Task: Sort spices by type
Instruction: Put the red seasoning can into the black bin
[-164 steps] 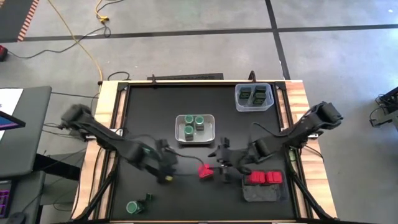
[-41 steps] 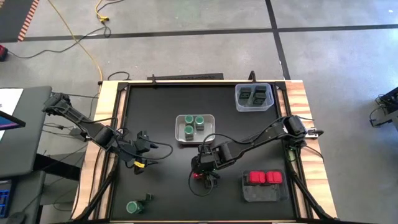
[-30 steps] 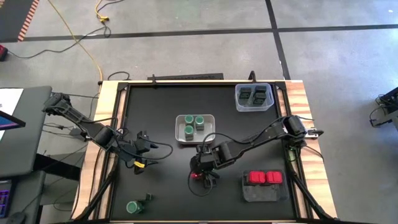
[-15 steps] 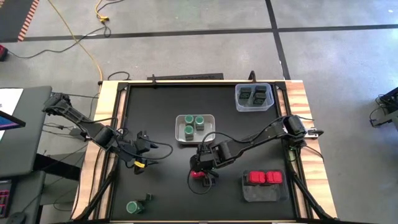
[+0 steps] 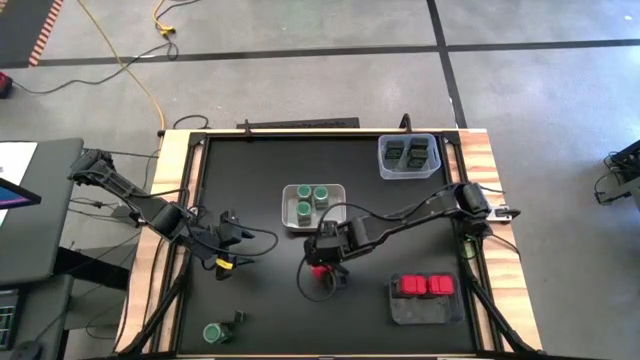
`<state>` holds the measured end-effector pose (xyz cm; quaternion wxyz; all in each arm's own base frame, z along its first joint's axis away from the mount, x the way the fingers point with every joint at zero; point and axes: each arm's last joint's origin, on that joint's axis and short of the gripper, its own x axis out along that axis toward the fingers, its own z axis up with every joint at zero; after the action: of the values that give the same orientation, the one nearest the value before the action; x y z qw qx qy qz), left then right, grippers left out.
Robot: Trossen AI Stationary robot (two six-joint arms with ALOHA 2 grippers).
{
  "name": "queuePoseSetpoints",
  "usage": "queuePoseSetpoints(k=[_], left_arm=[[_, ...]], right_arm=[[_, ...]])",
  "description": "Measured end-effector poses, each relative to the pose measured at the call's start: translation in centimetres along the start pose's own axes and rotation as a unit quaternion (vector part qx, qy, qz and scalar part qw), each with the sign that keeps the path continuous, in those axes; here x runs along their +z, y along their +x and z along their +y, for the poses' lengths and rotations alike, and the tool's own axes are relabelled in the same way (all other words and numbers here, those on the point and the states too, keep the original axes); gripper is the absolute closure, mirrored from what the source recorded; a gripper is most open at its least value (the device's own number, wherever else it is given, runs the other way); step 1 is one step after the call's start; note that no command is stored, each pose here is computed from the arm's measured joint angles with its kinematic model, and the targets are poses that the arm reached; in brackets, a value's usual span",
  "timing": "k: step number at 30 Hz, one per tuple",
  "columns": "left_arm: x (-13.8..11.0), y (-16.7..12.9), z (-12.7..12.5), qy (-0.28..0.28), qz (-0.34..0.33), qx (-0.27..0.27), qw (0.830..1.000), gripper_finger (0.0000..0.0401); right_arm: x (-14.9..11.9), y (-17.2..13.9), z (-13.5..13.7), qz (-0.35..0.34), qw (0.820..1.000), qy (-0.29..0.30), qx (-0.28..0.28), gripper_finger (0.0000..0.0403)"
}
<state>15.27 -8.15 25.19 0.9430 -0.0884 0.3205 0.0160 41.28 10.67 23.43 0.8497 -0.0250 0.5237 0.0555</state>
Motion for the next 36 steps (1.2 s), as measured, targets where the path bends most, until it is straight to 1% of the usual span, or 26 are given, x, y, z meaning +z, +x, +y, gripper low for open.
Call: queuePoseSetpoints(k=[5,9,14,20,22,25,27,29,30,32,36], left_arm=[[0.0,0.0,0.0,0.005,0.0,0.0,1.0,0.0083],[-0.1,0.0,0.1,0.008,0.005,0.003,1.0,0.0083],[-0.1,0.0,0.1,0.012,0.006,0.004,1.0,0.0083],[-0.1,0.0,0.1,0.007,0.006,0.004,1.0,0.0083],[-0.1,0.0,0.1,0.002,0.006,0.004,1.0,0.0083],[-0.1,0.0,0.1,-0.001,0.006,0.004,1.0,0.0083],[-0.1,0.0,0.1,-0.001,0.006,0.004,1.0,0.0083],[-0.1,0.0,0.1,-0.001,0.006,0.004,1.0,0.0083],[-0.1,0.0,0.1,-0.001,0.006,0.004,1.0,0.0083],[-0.1,0.0,0.1,-0.001,0.006,0.004,1.0,0.0083],[-0.1,0.0,0.1,-0.001,0.006,0.004,1.0,0.0083]], right_arm=[[0.8,-0.9,-0.5,-0.012,1.0,0.01,-0.001,0.0045],[0.9,-0.9,-0.5,-0.012,0.999,0.045,-0.001,0.0045],[0.7,-1.0,0.3,-0.01,0.999,0.052,0.004,0.0045],[0.7,-0.7,0.9,-0.011,0.999,0.046,0.007,0.0045],[0.5,-0.6,1.3,-0.004,1.0,0.024,0.007,0.0045],[0.2,-0.3,1.9,-0.002,0.998,-0.063,0.008,0.0045],[0.1,-0.3,2.3,-0.002,0.993,-0.12,0.002,0.0045],[0.1,-0.3,2.7,-0.007,0.987,-0.16,0.001,0.0045],[0.1,-0.3,2.8,-0.011,0.985,-0.171,0.001,0.0045],[0.0,0.1,2.8,-0.018,0.985,-0.171,0.001,0.0045],[-0.4,0.7,2.3,-0.011,0.989,-0.144,-0.001,0.0045]])
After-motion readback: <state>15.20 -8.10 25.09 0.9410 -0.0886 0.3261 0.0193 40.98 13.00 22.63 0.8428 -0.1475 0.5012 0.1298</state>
